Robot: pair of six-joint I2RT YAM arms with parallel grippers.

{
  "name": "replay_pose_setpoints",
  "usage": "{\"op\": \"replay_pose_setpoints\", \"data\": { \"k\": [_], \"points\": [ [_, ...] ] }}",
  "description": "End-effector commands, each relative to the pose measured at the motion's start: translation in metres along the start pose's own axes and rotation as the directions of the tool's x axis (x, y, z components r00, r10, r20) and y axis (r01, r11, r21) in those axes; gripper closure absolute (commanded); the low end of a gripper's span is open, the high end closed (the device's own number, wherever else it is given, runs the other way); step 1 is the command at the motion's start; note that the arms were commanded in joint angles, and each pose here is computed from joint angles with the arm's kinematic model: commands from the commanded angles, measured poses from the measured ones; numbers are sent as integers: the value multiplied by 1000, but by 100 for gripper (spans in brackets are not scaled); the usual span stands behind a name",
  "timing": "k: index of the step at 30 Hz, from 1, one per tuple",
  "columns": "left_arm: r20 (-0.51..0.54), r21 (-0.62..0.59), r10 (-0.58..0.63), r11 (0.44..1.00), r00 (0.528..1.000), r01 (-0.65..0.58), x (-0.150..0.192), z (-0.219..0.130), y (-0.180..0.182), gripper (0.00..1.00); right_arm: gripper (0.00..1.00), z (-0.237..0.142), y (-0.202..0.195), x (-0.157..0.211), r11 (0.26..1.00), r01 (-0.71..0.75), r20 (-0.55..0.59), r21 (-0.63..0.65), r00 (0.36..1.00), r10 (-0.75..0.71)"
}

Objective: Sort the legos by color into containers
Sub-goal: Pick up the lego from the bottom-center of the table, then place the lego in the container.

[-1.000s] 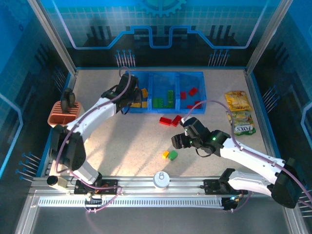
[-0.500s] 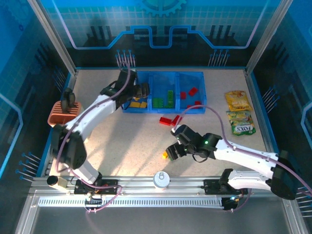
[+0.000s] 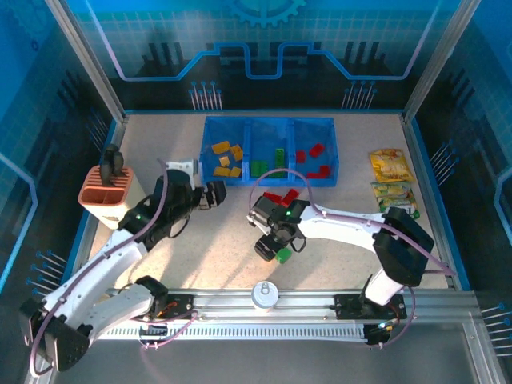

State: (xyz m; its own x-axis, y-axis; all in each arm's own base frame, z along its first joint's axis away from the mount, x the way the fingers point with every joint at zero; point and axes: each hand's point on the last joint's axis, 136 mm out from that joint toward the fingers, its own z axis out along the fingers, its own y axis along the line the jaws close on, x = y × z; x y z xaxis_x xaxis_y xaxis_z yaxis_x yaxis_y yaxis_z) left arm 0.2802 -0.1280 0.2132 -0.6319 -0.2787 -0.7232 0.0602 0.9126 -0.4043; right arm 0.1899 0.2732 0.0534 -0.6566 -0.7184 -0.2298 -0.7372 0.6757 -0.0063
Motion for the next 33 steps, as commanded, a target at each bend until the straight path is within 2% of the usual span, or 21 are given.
{"op": "replay_pose_setpoints", "data": {
  "k": [1,5,9,12,14,18,25,30,33],
  "points": [
    [-41,-18,-54,998,998,53,27,-12,15,12,22,8,14,6,998,55,-66,-40,996,-58],
    [-52,-33,-70,997,996,68,43,-19,27,13,30,27,16,4,998,62,-110,-27,992,-64],
    [-51,-49,-57,997,997,55,44,-25,32,13,43,37,18,1,997,78,-137,-16,987,-80],
    [-46,-53,-45,998,998,43,42,-29,32,13,65,32,21,-7,996,91,-134,-1,987,-90],
    [-42,-56,-37,998,998,35,41,-31,33,13,72,22,23,-17,995,99,-105,4,990,-98],
    [-40,-57,-33,998,999,31,40,-33,33,13,72,0,25,-60,994,109,8,-4,994,-109],
    [-32,-43,-56,998,998,54,44,-46,35,14,71,-38,8,-179,996,85,236,25,968,-89],
    [-29,-35,-85,996,996,84,54,-54,42,14,70,-37,-25,-250,999,28,342,38,939,-39],
    [-35,-26,-100,995,994,100,57,-56,41,14,69,-25,-54,-279,996,-24,377,80,926,-8]
  ]
}}
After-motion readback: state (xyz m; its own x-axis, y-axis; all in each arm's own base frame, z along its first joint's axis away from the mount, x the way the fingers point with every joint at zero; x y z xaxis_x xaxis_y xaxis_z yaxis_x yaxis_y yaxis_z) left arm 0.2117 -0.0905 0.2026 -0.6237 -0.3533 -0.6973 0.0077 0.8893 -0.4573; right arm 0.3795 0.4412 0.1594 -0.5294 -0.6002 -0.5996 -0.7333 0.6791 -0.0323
